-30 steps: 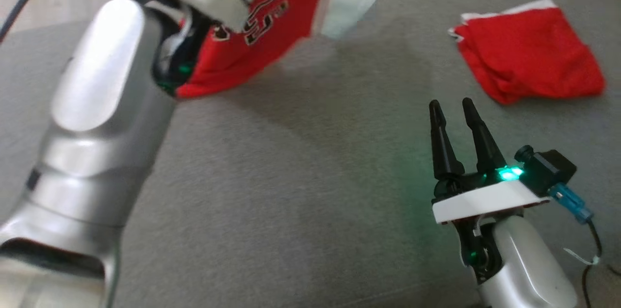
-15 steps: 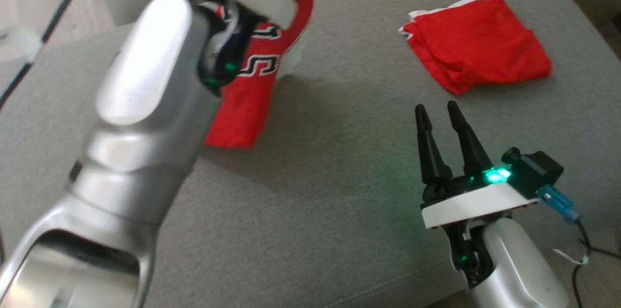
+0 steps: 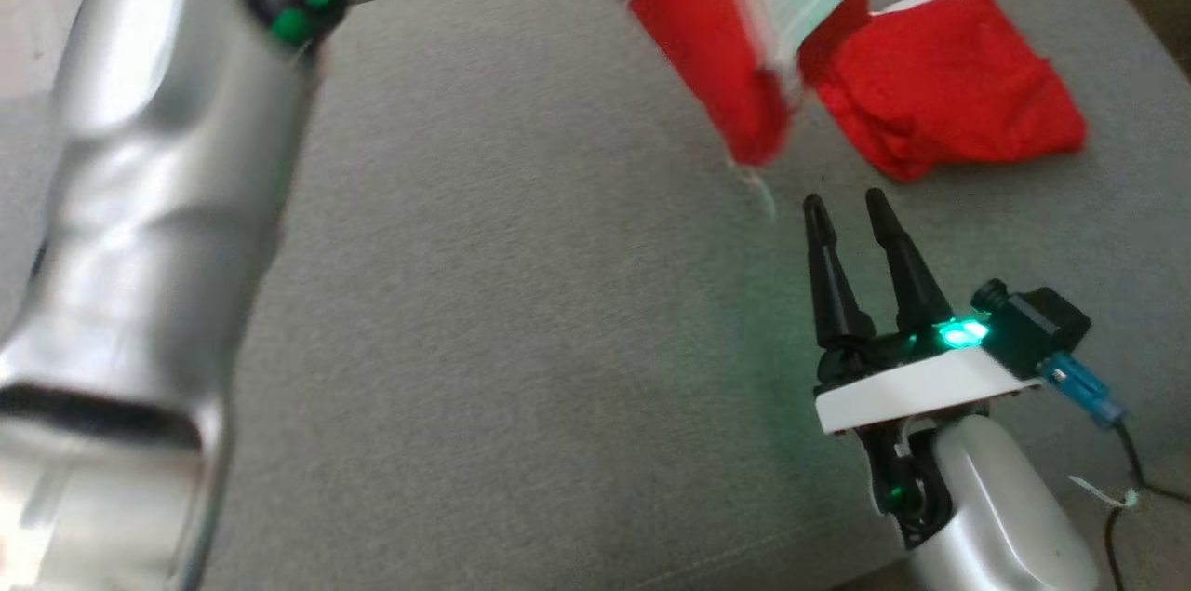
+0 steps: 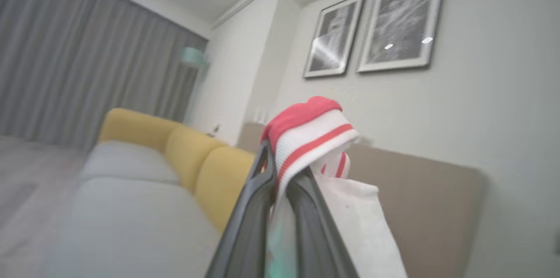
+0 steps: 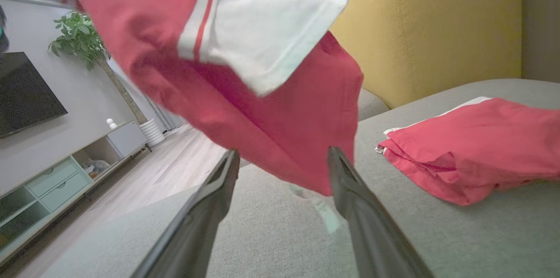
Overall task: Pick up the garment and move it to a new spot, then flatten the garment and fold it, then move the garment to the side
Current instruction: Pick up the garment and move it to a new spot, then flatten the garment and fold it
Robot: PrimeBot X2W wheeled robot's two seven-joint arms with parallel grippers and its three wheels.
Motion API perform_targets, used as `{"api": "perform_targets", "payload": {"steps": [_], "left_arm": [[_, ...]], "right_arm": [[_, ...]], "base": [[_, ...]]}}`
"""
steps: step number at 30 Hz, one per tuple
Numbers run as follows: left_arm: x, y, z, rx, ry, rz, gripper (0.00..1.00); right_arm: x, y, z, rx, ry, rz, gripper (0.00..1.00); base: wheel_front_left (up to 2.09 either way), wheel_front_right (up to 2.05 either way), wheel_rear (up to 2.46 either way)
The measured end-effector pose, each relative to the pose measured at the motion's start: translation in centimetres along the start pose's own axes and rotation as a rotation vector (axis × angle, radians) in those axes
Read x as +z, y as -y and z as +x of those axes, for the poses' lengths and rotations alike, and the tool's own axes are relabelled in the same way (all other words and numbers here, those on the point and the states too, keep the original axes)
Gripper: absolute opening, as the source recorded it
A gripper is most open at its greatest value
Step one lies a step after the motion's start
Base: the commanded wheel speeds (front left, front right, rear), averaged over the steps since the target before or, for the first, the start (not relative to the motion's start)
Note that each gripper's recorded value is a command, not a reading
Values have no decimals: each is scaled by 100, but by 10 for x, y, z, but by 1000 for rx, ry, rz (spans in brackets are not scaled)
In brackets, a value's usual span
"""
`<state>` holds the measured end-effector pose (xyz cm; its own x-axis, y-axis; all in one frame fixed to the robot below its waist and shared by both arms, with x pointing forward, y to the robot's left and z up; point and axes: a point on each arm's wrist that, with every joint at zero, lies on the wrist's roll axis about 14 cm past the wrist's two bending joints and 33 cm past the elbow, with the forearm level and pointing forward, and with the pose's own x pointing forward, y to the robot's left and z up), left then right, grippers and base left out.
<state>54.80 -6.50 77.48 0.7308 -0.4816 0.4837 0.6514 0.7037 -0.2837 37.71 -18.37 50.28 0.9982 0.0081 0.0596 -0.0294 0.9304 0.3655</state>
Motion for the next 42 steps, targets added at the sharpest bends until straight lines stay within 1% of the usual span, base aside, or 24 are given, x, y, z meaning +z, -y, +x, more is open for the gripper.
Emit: {"api": "perform_targets", "payload": {"steps": [2,5,6,7,9,12,15,18,19,21,23,26,28,33,36,38,42], "left_arm": [[-32,-55,-26,126,-96,54,0],[-86,-130,-90,315,-274,95,0],[-103,-149,-114,366,-335,105,15],[-119,-164,-138,406,-398,119,100],[-139,-188,-181,486,-481,146,100],[-139,-216,-220,563,-506,216,100],[-126,-230,-235,602,-478,261,100],[-113,-230,-241,596,-449,295,100],[-108,-228,-242,581,-440,316,100],[-100,-217,-242,514,-437,397,100],[-84,-204,-238,467,-393,455,100],[-65,-179,-238,405,-324,503,100],[-61,-161,-247,372,-305,529,100],[-73,-132,-292,381,-335,541,100],[-88,-118,-315,396,-372,495,100],[-93,-114,-323,405,-385,485,100],[-92,-116,-322,417,-376,477,100]], "right_arm": [[-3,-2,4,7,-8,1,100],[-11,-6,11,25,-28,-4,100],[-14,-9,13,34,-36,-6,100],[-17,-11,15,42,-44,-9,100],[-24,-15,19,56,-60,-13,100],[-34,-23,25,82,-85,-18,100],[-42,-30,31,108,-105,-21,100],[-46,-38,35,130,-113,-26,100],[-47,-40,36,138,-113,-27,100],[-45,-45,37,152,-107,-31,100],[-41,-48,38,162,-95,-38,100],[-34,-52,40,172,-74,-51,100],[-29,-54,40,177,-62,-51,100],[-23,-56,40,183,-44,-58,100],[-28,-53,39,174,-57,-62,100],[-35,-48,38,162,-76,-69,100],[-43,-47,44,164,-94,-102,100]], "base": [[0,0,0],[0,0,0],[0,0,0],[0,0,0],[0,0,0],[0,0,0],[0,0,0],[0,0,0],[0,0,0],[0,0,0],[0,0,0],[0,0,0],[0,0,0],[0,0,0],[0,0,0],[0,0,0],[0,0,0]]}}
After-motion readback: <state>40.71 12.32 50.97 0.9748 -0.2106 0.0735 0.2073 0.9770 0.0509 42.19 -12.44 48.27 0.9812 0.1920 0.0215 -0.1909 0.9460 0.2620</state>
